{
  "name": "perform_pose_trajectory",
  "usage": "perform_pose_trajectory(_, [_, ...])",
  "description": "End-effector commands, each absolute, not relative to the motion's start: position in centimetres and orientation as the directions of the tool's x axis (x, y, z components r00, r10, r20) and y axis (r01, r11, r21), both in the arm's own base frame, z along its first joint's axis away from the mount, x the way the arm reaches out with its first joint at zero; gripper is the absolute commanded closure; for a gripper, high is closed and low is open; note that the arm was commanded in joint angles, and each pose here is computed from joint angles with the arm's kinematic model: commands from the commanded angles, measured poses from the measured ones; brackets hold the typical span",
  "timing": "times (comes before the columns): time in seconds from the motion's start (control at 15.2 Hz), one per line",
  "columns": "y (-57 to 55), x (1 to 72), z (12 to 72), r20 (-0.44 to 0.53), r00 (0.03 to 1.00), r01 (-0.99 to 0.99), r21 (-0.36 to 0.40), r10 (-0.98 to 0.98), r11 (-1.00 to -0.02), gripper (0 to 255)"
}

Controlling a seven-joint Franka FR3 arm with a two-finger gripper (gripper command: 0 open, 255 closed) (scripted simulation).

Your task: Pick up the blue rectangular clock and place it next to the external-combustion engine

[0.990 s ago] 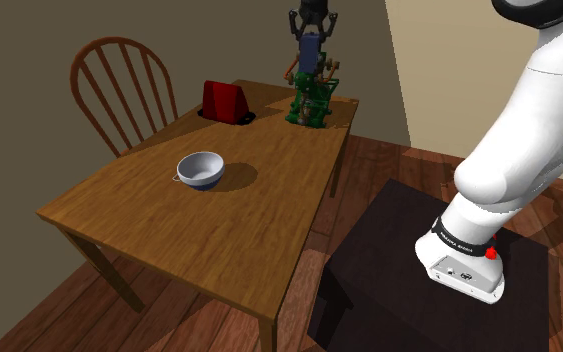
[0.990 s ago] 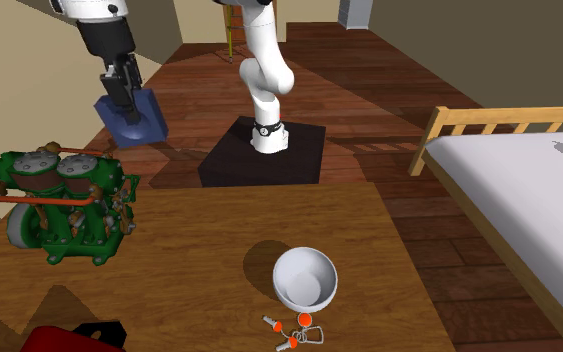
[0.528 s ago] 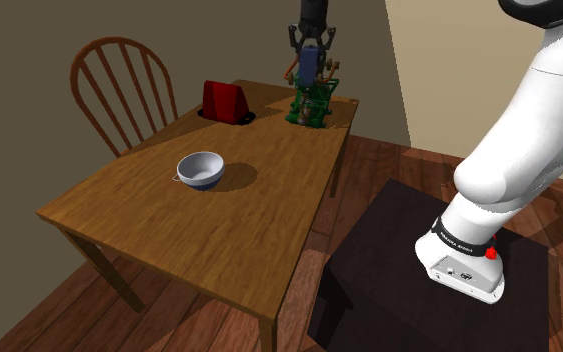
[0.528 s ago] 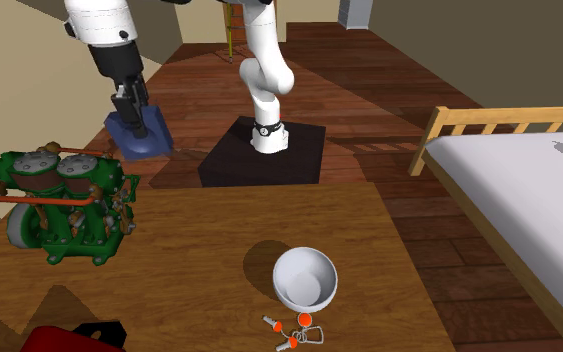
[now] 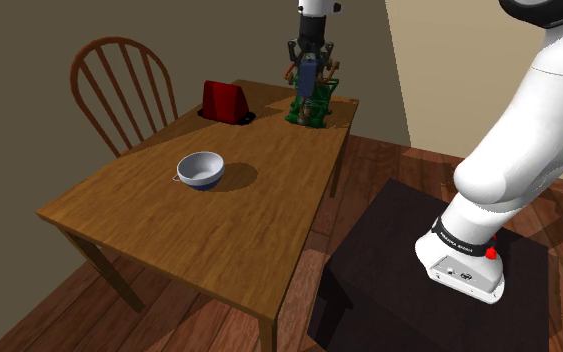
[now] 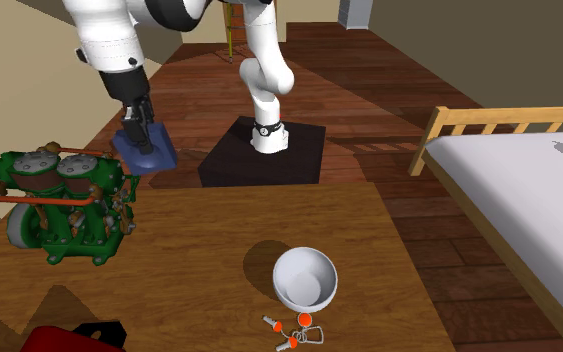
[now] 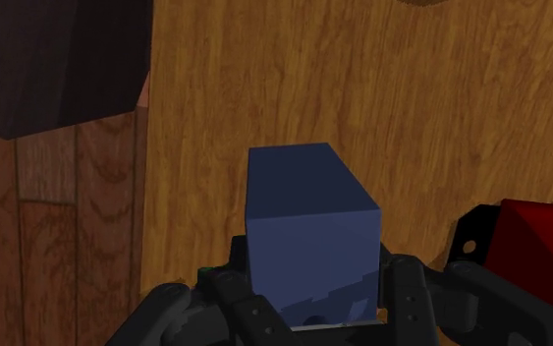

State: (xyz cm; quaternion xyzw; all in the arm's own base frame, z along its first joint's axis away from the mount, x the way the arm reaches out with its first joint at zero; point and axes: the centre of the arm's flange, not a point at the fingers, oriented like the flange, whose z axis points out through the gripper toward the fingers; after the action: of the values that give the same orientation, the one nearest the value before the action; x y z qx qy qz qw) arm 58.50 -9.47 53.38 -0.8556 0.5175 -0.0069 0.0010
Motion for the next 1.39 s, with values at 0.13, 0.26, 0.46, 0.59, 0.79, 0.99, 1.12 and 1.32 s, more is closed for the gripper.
perform_pose_trajectory(0.13, [-9.5, 58.5, 51.2, 0.011, 0.464, -0.886, -0.009, -0.886, -0.464, 255])
perform_pose_trajectory(0.26, [-9.5, 58.5, 50.2, 0.011, 0.464, -0.886, -0.009, -0.886, -0.464, 255])
perform_pose_trajectory(0.46, [-9.5, 58.5, 48.6, 0.011, 0.464, -0.886, -0.009, -0.886, -0.464, 255])
perform_pose_trajectory(0.59, [-9.5, 58.5, 47.5, 0.011, 0.464, -0.886, -0.009, -0.886, -0.464, 255])
perform_pose_trajectory(0.79, [-9.5, 58.5, 46.0, 0.011, 0.464, -0.886, -0.009, -0.886, -0.464, 255])
perform_pose_trajectory(0.99, [-9.5, 58.5, 44.4, 0.011, 0.464, -0.886, -0.009, -0.886, -0.464, 255])
perform_pose_trajectory(1.12, [-9.5, 58.5, 43.3, 0.011, 0.464, -0.886, -0.009, -0.886, -0.464, 255])
perform_pose_trajectory(1.32, [-9.5, 58.5, 41.7, 0.011, 0.464, -0.886, -0.009, -0.886, -0.464, 255])
